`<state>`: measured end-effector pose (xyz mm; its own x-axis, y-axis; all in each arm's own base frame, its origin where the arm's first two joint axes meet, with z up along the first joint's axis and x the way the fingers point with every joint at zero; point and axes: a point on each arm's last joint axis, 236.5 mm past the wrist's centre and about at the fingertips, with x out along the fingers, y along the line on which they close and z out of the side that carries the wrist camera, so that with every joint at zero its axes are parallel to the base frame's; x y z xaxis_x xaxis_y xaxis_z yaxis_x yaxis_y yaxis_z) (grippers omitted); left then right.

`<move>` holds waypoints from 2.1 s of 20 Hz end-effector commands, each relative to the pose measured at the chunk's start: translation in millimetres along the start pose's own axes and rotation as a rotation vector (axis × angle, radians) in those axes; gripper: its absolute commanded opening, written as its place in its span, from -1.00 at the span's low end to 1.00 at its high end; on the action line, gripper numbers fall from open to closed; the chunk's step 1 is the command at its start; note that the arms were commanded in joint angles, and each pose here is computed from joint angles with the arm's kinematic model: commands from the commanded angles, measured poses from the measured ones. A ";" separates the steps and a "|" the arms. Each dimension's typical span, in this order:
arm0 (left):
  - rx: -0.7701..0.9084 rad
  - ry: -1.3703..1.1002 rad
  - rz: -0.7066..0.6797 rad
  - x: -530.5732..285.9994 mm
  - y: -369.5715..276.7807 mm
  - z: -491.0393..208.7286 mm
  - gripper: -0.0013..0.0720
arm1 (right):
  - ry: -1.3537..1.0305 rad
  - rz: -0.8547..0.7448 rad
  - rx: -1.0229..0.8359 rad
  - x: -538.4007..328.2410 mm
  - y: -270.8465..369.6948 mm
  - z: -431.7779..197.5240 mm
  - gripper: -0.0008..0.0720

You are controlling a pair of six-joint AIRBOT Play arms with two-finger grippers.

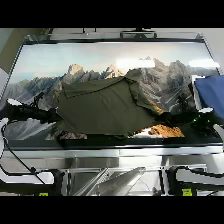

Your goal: Fold the shirts.

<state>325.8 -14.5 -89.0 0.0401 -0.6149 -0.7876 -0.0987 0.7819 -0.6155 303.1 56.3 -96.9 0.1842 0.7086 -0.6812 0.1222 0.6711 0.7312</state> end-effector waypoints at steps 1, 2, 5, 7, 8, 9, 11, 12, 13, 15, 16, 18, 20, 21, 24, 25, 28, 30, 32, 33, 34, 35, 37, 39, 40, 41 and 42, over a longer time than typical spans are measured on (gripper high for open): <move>0.006 -0.001 -0.003 -1.2 -2.2 1.4 -0.89 | -0.019 0.072 -0.031 19.6 10.4 8.7 0.55; 0.006 0.003 -0.006 -1.4 -3.2 0.4 -0.89 | -0.029 0.087 -0.031 18.1 14.5 11.8 0.25; 0.008 0.034 -0.026 -3.1 -9.2 -7.6 -0.89 | 0.027 0.161 -0.058 10.8 35.4 4.6 -0.64; 0.011 0.017 -0.035 -13.2 -20.4 -8.1 -0.89 | 0.063 0.239 -0.068 0.8 58.7 -0.9 -0.92; 0.027 -0.021 -0.050 -22.8 -31.8 -4.3 -0.89 | 0.047 0.282 -0.084 -7.4 74.5 2.3 -0.92; 0.036 -0.080 -0.095 -35.5 -49.9 2.9 -0.89 | 0.011 0.328 -0.107 -18.3 93.0 9.8 -0.92; 0.107 -0.217 -0.281 -77.5 -112.9 17.9 -0.89 | -0.121 0.477 -0.196 -60.3 150.7 33.1 -0.92; 0.189 -0.284 -0.386 -108.9 -152.5 20.6 -0.89 | -0.212 0.579 -0.273 -94.2 189.9 43.8 -0.92; 0.271 -0.352 -0.480 -143.2 -190.2 19.3 -0.89 | -0.309 0.675 -0.359 -132.7 227.8 49.6 -0.93; 0.481 -0.530 -0.684 -229.0 -272.1 -0.3 -0.89 | -0.537 0.821 -0.551 -222.5 301.6 45.3 -0.92; 0.618 -0.635 -0.791 -277.4 -312.4 -22.4 -0.89 | -0.658 0.869 -0.667 -268.9 336.9 31.7 -0.92; 0.900 -0.809 -0.967 -360.8 -374.5 -88.2 -0.89 | -0.890 0.931 -0.883 -349.3 397.0 -13.1 -0.92; 1.111 -0.955 -1.043 -415.7 -410.8 -154.0 -0.89 | -1.112 0.882 -1.025 -400.9 437.6 -55.4 -0.92; 1.183 -1.012 -1.015 -428.4 -420.9 -176.2 -0.89 | -1.207 0.816 -1.060 -414.7 450.5 -68.7 -0.92; 1.238 -1.140 -0.769 -434.3 -428.1 -188.5 -0.89 | -1.432 0.609 -1.163 -432.3 469.2 -95.7 -0.92; 1.216 -1.158 -0.710 -432.2 -423.8 -181.3 -0.89 | -1.482 0.509 -1.178 -431.4 468.6 -93.5 -0.92; 1.045 -1.124 -0.654 -412.6 -392.2 -135.7 -0.89 | -1.499 0.236 -1.141 -421.5 440.9 -54.1 -0.92; 0.896 -1.040 -0.631 -378.2 -359.6 -85.0 -0.89 | -1.394 0.200 -1.079 -402.4 413.0 -11.8 -0.92; 0.765 -0.930 -0.620 -330.1 -327.6 -33.7 -0.89 | -1.222 0.214 -0.993 -358.2 378.2 41.9 -0.92; 0.700 -0.883 -0.619 -303.3 -311.9 -8.0 -0.89 | -1.122 0.215 -0.950 -326.3 358.9 67.1 -0.92; 0.640 -0.840 -0.607 -277.2 -295.0 14.8 -0.89 | -1.013 0.219 -0.889 -288.9 335.6 93.0 -0.92; 0.580 -0.799 -0.590 -248.7 -277.2 37.3 -0.89 | -0.912 0.211 -0.820 -249.7 308.9 117.7 -0.92; 0.449 -0.707 -0.517 -184.2 -227.2 81.6 -0.89 | -0.779 0.185 -0.671 -180.8 252.2 162.4 -0.92; 0.359 -0.644 -0.444 -129.7 -179.3 119.6 -0.89 | -0.710 0.142 -0.503 -119.6 189.7 203.1 -0.92; 0.326 -0.632 -0.426 -109.7 -158.9 139.1 -0.89 | -0.702 0.111 -0.414 -92.8 157.6 221.8 -0.92; 0.284 -0.614 -0.424 -90.9 -139.5 158.4 -0.88 | -0.711 0.091 -0.306 -69.4 124.5 240.0 -0.90; 0.241 -0.588 -0.444 -77.9 -126.0 172.7 -0.84 | -0.723 0.104 -0.207 -54.7 100.9 252.9 -0.90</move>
<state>469.5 -53.6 135.8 0.5795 -0.7891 -0.2038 0.3831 0.4844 -0.7865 514.0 41.6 132.5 0.7807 0.5758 -0.2429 -0.3250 0.7061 0.6292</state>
